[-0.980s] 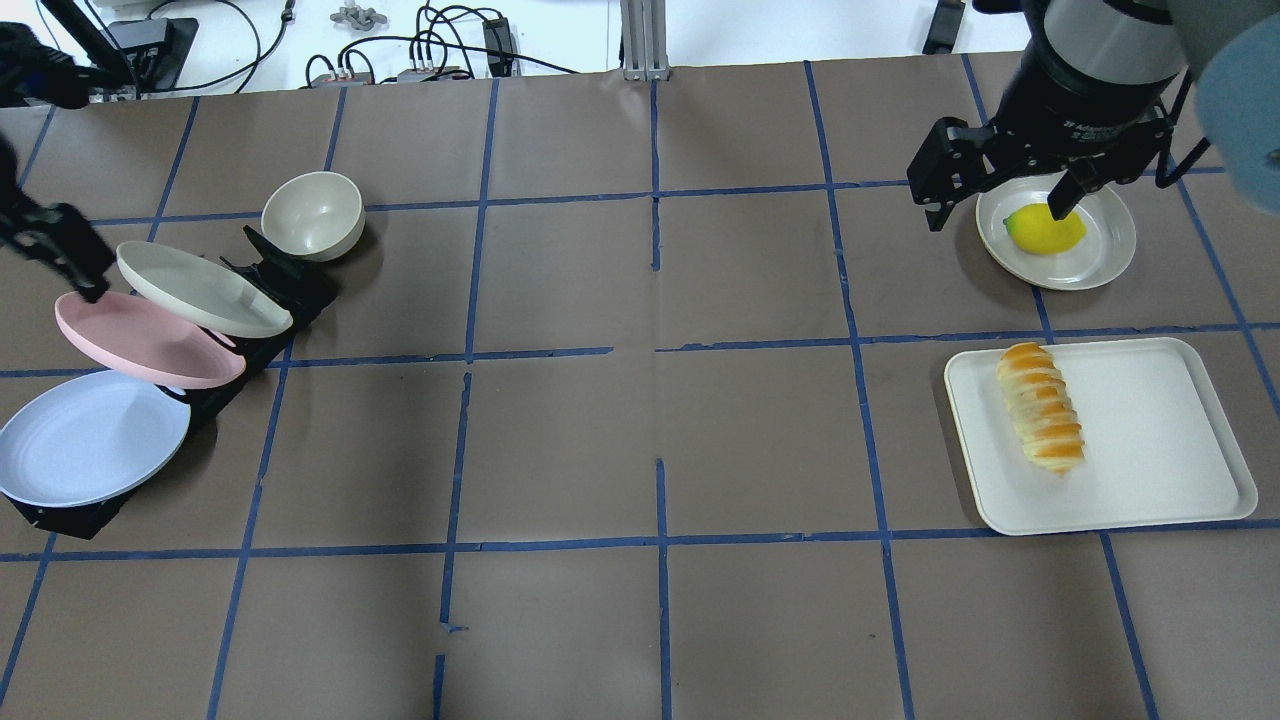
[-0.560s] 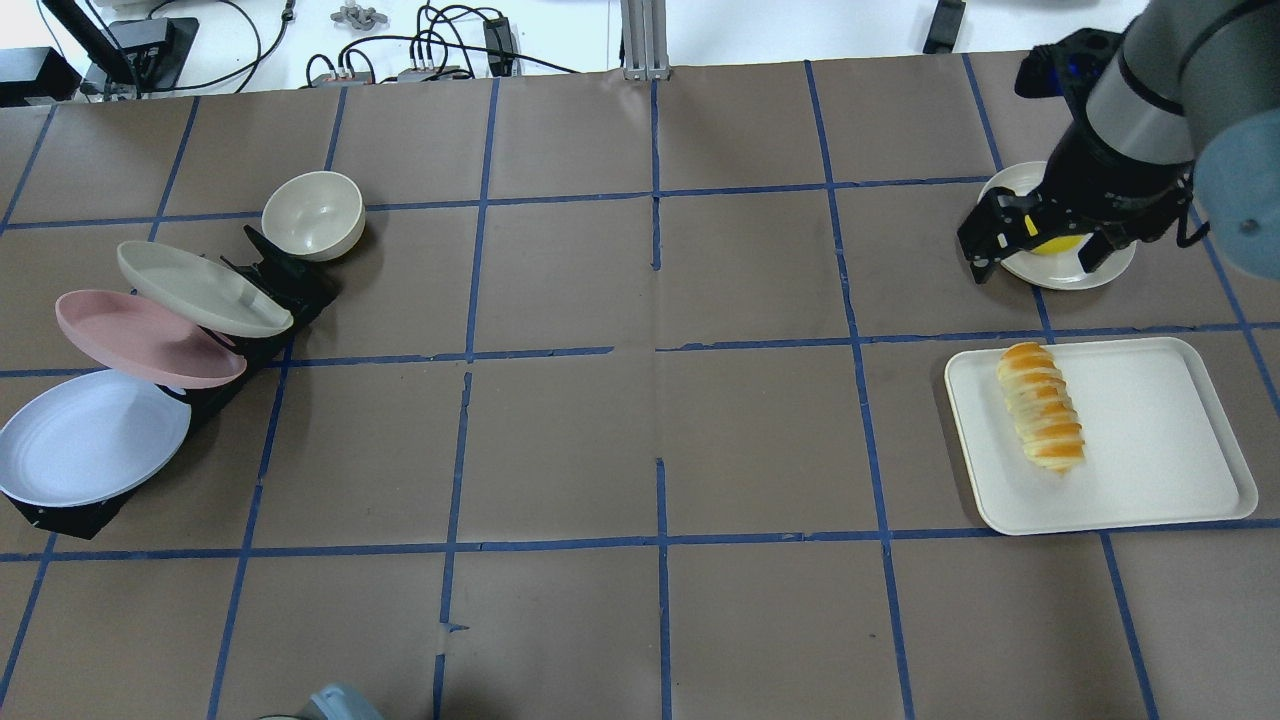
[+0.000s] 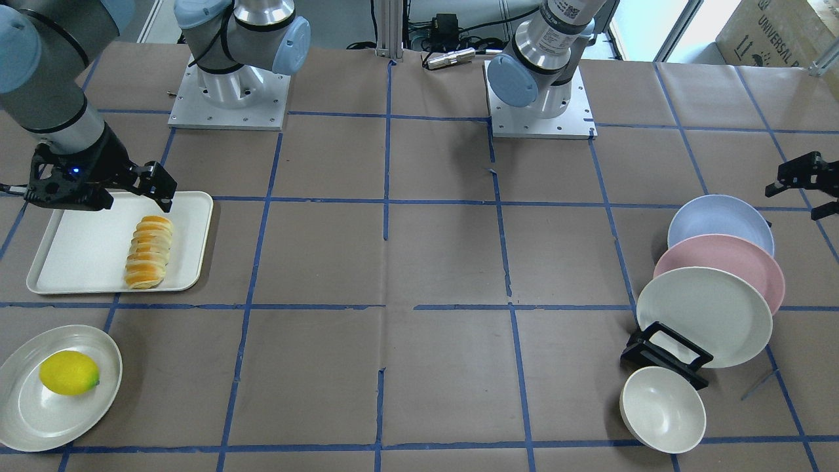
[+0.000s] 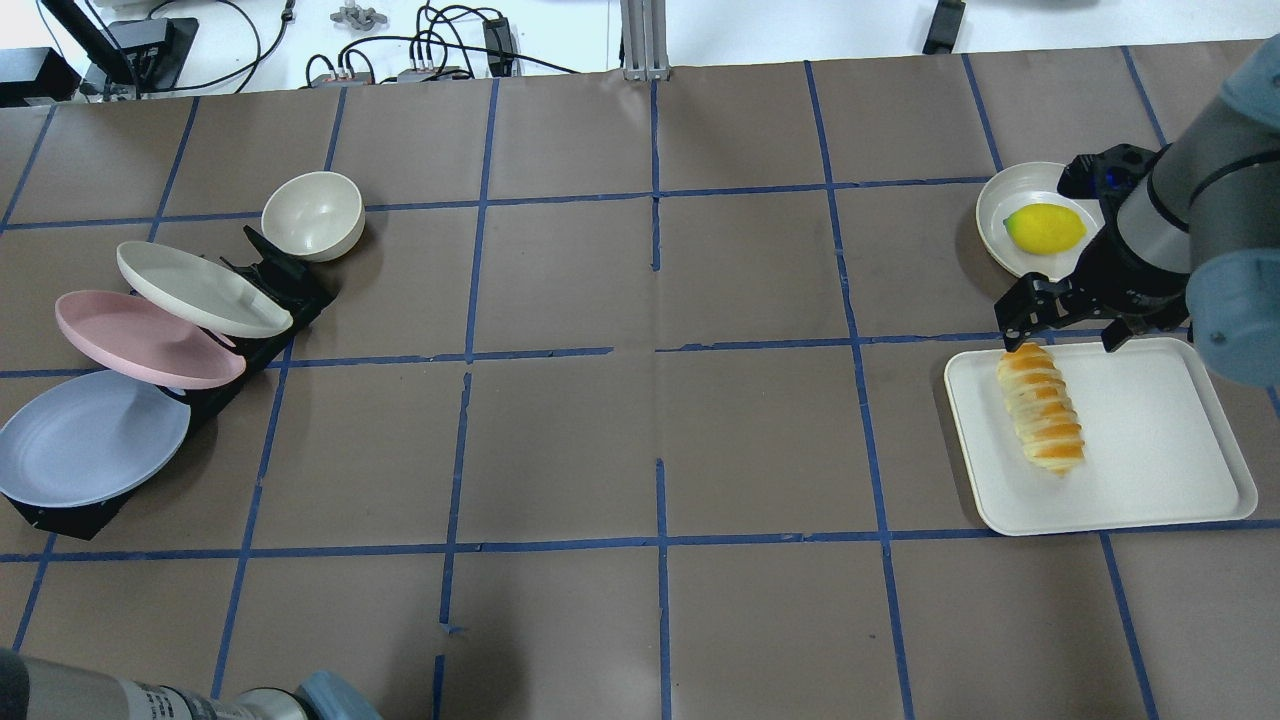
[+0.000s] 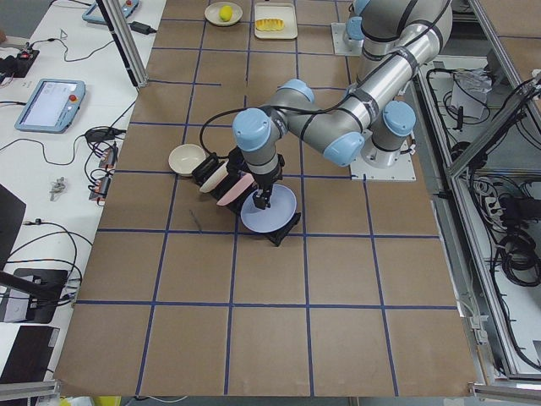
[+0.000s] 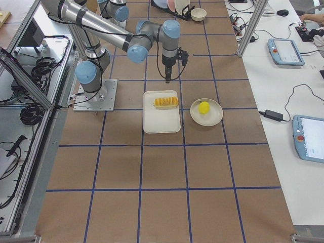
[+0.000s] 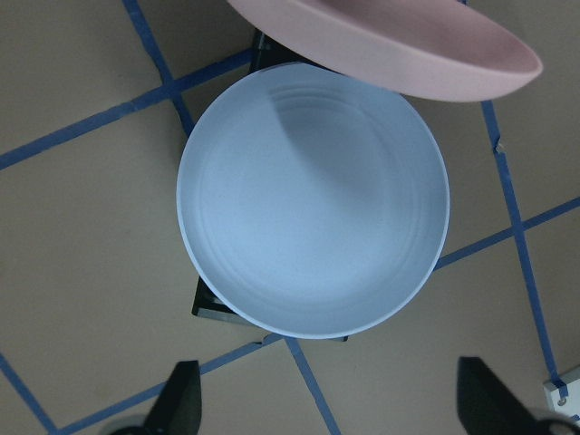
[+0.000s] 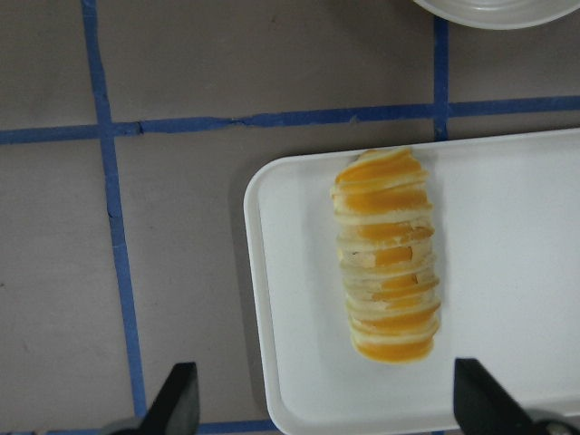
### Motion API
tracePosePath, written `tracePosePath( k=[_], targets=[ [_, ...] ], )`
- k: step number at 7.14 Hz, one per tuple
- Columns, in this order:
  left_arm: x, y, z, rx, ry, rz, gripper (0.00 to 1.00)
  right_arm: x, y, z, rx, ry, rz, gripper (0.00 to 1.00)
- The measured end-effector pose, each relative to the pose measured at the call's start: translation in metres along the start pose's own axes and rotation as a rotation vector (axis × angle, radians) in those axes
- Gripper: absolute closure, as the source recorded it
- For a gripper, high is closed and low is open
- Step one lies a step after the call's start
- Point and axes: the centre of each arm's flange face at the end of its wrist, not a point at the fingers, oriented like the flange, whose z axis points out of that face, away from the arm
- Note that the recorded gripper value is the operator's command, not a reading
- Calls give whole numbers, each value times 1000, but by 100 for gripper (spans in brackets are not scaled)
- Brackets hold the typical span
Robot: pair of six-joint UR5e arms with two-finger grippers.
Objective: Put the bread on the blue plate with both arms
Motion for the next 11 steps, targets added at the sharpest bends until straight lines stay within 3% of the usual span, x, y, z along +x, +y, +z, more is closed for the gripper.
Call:
tracePosePath(
  k=[2,7,10,11],
  targets=[
    [-35,-17,38,24,28,18,0,0,10,42,1,2,-3,1],
    [-83,-37,89,17,88,30,0,52,-4,96,-23,-13,-93,3],
    [-85,-38,113,44,144,17,1,53,-12,127,-41,-41,-122,5],
    [-94,-32,121,50,158,6,16,52,-14,136,-47,-51,-124,6]
  ],
)
